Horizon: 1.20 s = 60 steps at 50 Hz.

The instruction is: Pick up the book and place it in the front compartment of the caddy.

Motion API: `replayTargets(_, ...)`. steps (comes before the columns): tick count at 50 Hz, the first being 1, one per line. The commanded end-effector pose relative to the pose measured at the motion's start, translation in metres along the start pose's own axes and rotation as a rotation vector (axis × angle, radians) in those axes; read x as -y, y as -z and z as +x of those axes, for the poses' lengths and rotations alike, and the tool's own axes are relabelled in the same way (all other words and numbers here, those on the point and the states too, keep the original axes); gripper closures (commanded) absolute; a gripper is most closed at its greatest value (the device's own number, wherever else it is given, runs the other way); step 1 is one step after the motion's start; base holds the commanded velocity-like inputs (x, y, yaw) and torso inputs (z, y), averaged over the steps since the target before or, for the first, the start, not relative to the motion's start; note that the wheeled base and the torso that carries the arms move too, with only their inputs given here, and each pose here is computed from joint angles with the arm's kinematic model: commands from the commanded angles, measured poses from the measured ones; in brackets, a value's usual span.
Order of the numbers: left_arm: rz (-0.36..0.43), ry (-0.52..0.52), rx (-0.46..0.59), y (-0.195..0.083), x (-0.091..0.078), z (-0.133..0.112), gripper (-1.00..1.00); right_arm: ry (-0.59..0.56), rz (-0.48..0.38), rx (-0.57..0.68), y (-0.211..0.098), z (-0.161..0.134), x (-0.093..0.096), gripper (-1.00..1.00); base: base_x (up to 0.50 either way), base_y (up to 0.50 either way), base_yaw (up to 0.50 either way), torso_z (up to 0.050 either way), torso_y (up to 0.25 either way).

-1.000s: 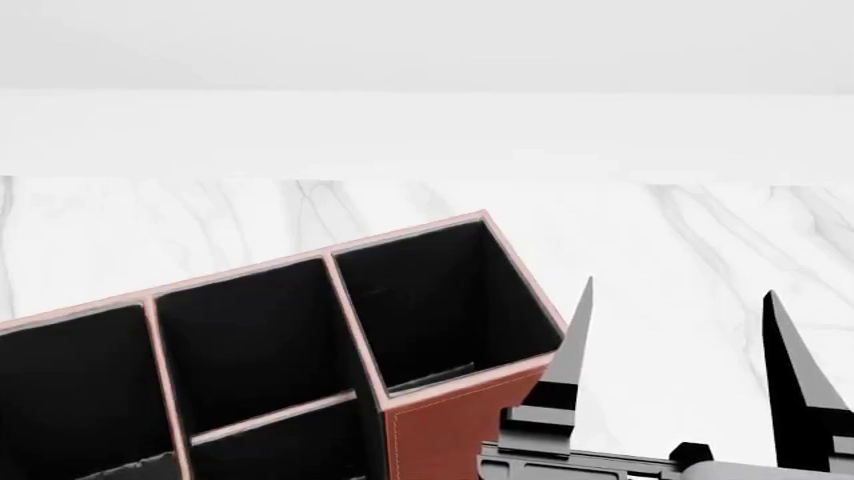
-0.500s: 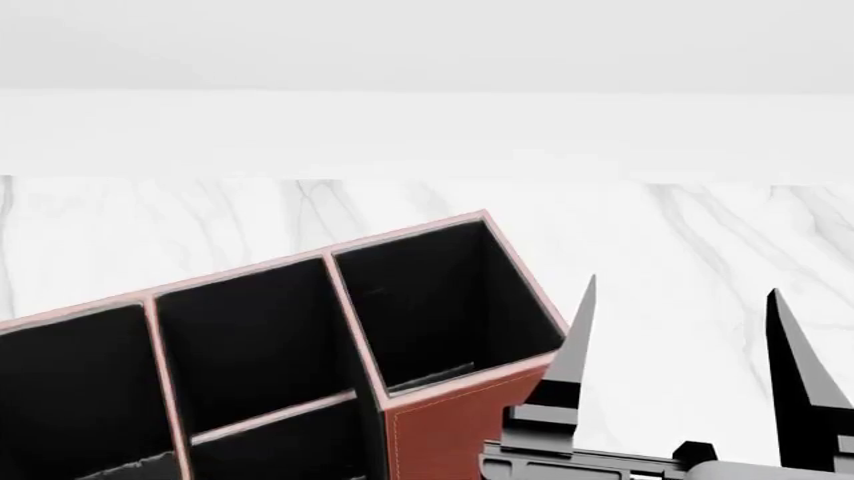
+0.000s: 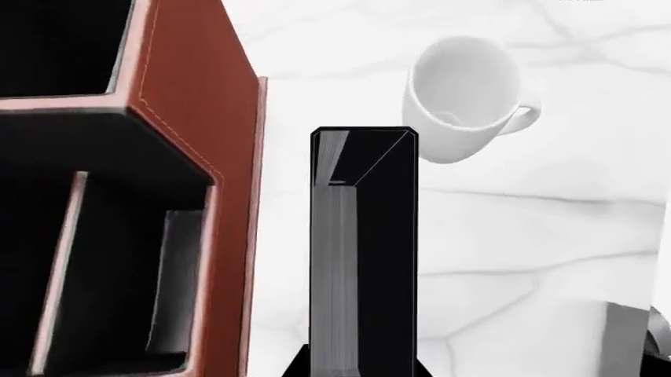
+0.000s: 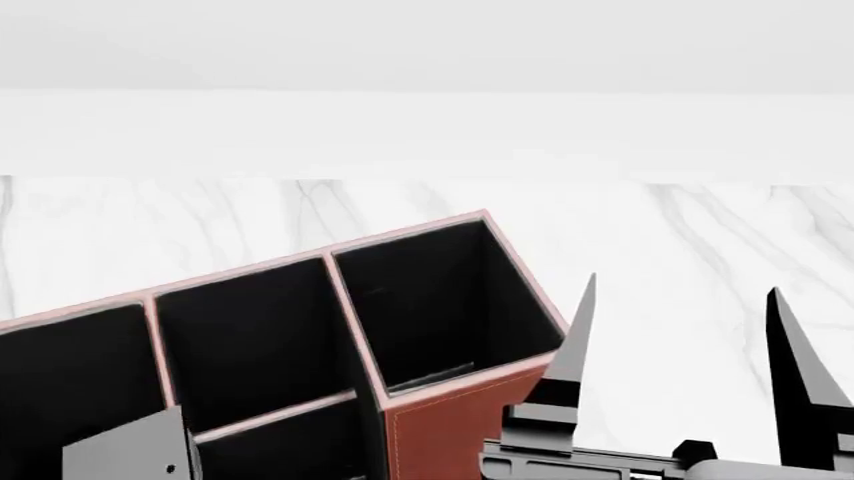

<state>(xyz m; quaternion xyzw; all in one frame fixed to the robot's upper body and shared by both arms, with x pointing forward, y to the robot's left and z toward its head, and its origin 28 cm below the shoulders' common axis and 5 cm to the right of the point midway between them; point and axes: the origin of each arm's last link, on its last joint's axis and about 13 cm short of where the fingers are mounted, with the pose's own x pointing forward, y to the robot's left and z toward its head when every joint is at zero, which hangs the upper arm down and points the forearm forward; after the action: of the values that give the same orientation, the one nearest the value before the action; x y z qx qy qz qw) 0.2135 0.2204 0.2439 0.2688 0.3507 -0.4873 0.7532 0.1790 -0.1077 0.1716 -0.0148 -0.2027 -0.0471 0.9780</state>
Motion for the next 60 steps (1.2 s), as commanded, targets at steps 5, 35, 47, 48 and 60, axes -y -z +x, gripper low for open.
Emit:
replayTargets(5,0.06,-0.068,0.015,-0.032,-0.015,-0.036,1.0,0.0,-0.002,0.0,-0.001,0.0,0.0,-1.0,0.0,0.0,0.0,0.0,0.0)
replayTargets(35,0.119,-0.173,-0.024,-0.103,-0.053,-0.098,1.0,0.009,0.006,-0.001,0.0,0.0,0.002,-1.0,0.0,0.0,0.0,0.001,0.001)
replayTargets(47,0.118,-0.231,-0.066,-0.124,-0.064,-0.111,1.0,0.017,0.01,0.001,0.0,0.0,0.004,-1.0,0.0,0.0,0.0,0.0,0.001)
replayTargets(48,0.119,-0.239,-0.077,-0.126,-0.065,-0.111,1.0,0.018,0.011,0.002,0.0,0.0,0.004,-1.0,0.0,0.0,0.0,0.0,0.0)
replayTargets(60,0.114,-0.251,-0.14,-0.127,-0.076,-0.098,1.0,0.021,0.013,0.004,-0.001,0.0,0.005,-1.0,0.0,0.0,0.0,0.0,0.001)
